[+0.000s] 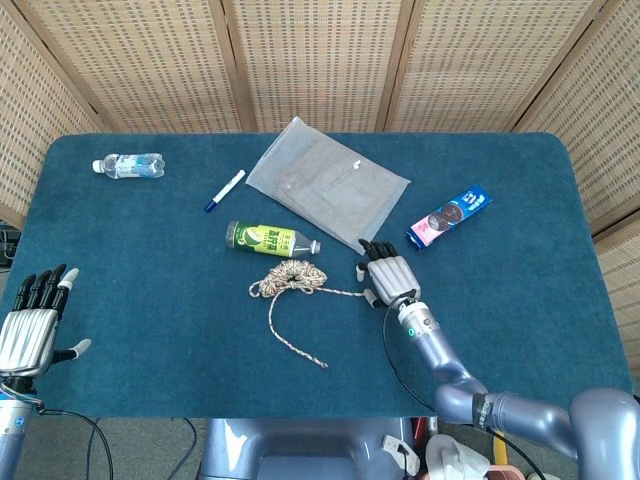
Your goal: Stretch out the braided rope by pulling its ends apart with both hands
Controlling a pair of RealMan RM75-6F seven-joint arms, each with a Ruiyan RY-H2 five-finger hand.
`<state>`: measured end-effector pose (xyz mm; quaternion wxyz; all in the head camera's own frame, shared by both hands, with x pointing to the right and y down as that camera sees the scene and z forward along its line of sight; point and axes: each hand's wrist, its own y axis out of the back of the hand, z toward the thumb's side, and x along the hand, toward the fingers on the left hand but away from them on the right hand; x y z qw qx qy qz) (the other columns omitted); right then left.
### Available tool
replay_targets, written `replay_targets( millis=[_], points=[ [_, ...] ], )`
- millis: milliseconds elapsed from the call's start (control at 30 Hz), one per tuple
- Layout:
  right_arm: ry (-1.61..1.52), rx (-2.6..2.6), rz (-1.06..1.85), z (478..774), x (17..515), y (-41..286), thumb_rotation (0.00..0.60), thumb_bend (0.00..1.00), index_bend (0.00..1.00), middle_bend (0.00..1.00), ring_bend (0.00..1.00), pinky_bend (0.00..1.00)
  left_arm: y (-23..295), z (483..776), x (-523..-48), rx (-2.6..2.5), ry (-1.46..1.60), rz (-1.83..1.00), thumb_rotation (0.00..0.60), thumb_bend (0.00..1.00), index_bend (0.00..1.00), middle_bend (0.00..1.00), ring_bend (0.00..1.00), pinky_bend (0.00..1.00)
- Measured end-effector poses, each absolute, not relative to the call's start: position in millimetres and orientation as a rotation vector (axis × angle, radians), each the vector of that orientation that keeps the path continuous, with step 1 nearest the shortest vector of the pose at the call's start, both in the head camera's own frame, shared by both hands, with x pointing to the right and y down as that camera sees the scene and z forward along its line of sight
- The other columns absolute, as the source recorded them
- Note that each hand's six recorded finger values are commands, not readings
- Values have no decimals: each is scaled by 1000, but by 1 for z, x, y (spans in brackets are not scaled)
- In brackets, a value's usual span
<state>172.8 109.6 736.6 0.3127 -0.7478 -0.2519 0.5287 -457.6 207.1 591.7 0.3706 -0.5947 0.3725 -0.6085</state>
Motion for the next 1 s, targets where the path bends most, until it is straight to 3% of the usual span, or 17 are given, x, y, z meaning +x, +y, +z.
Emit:
replay_targets(
  millis=[1000],
  points=[
    [-680,-2015,1412,757,168,130,600,381,454,0,0,0,208,593,-457,-1529,950,-1563,600,0,0,0,0,0]
  ],
)
